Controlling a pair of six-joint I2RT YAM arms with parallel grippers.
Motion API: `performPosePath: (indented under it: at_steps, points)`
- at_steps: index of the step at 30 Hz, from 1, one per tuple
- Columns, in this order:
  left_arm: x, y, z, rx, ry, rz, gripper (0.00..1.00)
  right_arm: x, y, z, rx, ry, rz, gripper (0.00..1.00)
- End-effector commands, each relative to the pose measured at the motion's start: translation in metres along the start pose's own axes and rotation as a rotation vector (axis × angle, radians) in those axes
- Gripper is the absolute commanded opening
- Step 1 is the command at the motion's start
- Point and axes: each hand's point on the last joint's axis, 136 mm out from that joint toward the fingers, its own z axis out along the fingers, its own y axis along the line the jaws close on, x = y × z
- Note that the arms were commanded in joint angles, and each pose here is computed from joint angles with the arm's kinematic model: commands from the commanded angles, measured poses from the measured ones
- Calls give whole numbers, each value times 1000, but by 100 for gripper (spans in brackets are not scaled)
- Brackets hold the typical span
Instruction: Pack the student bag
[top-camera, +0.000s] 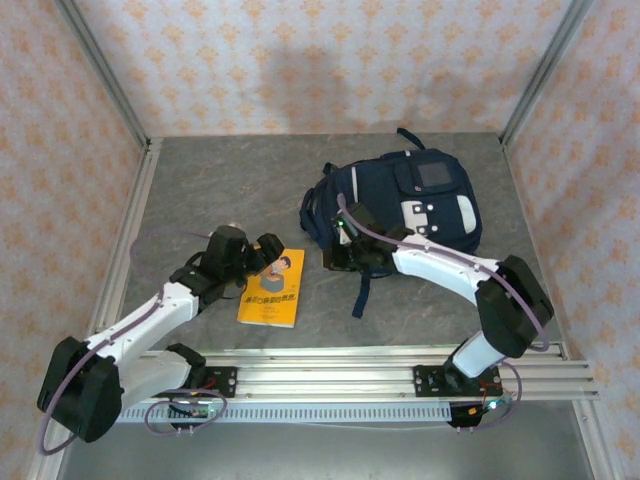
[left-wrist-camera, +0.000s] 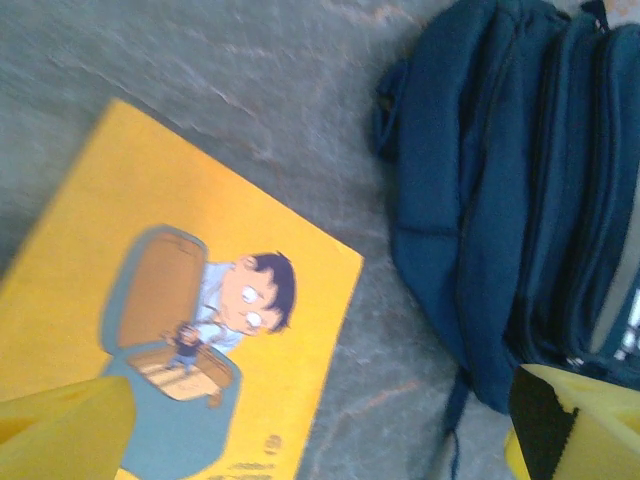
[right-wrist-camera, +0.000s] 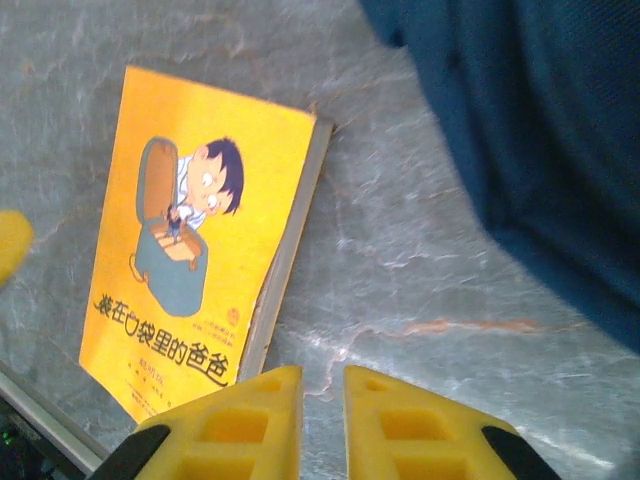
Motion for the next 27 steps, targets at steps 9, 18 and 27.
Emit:
performPosePath:
  at_steps: [9,18,27]
  points:
    - [7,88,9,-285,-6,43,97,13,13,36,-118,-84,177,37]
    - [49,73,32,-99,180,-5,97,22,8,58,-154,-69,277,40]
    - [71,45,19,30,242,10,97,31,-3,65,-99,-37,256,42]
